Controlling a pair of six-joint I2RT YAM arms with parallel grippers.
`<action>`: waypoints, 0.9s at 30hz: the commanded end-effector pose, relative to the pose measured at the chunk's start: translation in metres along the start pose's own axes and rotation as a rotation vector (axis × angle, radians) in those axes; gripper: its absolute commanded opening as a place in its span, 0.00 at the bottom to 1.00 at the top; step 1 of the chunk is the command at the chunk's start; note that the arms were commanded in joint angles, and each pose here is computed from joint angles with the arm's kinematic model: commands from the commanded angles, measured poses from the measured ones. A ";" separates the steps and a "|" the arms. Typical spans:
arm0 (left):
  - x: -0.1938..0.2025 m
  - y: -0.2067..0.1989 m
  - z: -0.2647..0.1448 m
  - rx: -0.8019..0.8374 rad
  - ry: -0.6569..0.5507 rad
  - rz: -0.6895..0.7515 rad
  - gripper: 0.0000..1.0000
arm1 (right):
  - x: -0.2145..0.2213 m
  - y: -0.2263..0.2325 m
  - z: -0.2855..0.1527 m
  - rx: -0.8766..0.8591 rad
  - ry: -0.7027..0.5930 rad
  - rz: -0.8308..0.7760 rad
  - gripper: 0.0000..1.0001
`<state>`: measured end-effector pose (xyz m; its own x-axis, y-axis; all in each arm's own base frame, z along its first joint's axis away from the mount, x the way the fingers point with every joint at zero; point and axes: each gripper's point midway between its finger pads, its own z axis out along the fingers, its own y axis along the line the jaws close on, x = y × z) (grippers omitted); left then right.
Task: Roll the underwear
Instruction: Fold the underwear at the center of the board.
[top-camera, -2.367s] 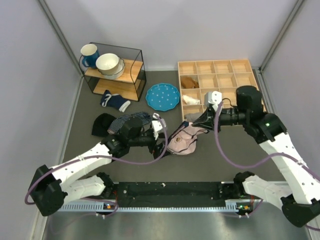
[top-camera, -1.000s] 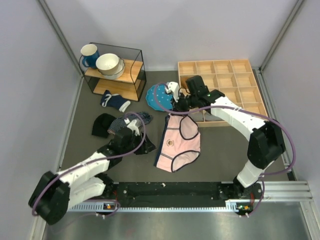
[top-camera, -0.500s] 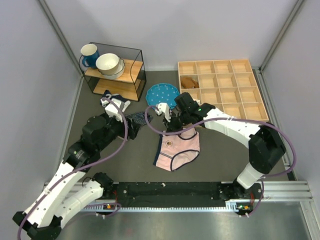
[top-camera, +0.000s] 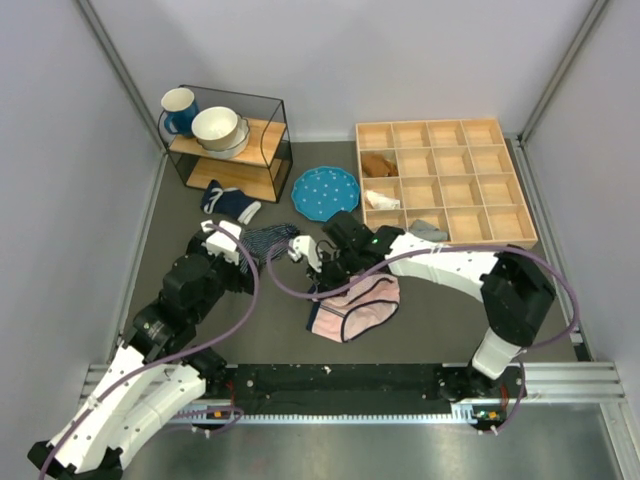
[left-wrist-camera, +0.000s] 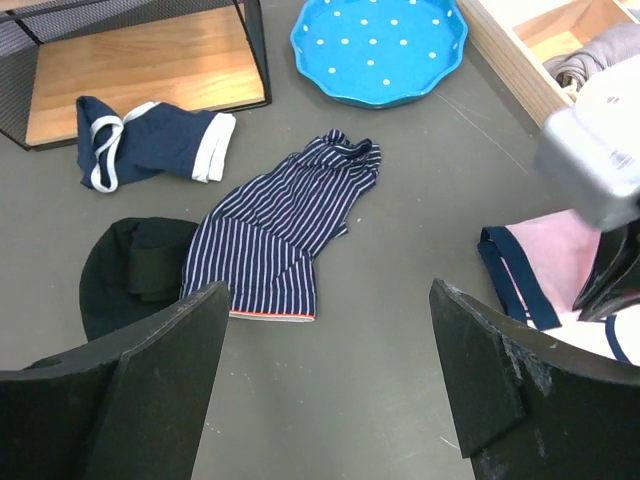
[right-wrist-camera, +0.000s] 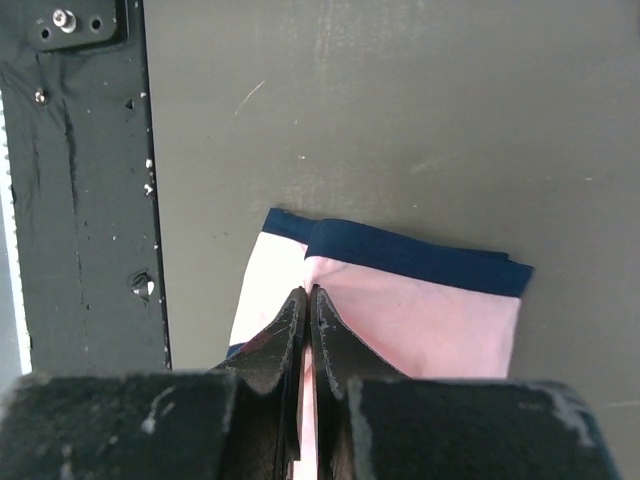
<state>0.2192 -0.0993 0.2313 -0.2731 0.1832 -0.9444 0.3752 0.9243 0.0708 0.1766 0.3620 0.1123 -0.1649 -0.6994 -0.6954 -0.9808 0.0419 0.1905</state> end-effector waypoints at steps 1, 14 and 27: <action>-0.012 0.010 -0.001 -0.046 -0.061 0.019 0.88 | -0.006 0.002 0.019 -0.013 0.003 0.005 0.00; -0.013 0.008 -0.002 -0.033 -0.075 0.024 0.89 | 0.017 0.023 0.046 -0.072 0.090 -0.016 0.00; -0.013 0.006 -0.001 -0.022 -0.076 0.026 0.89 | 0.045 0.027 0.064 -0.106 0.193 -0.019 0.00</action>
<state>0.2200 -0.0930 0.2319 -0.2510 0.2040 -0.9463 0.3593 0.9274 0.1046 0.1423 0.3717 0.0453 -0.1485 -0.8109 -0.5660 -0.9659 -0.0038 0.2589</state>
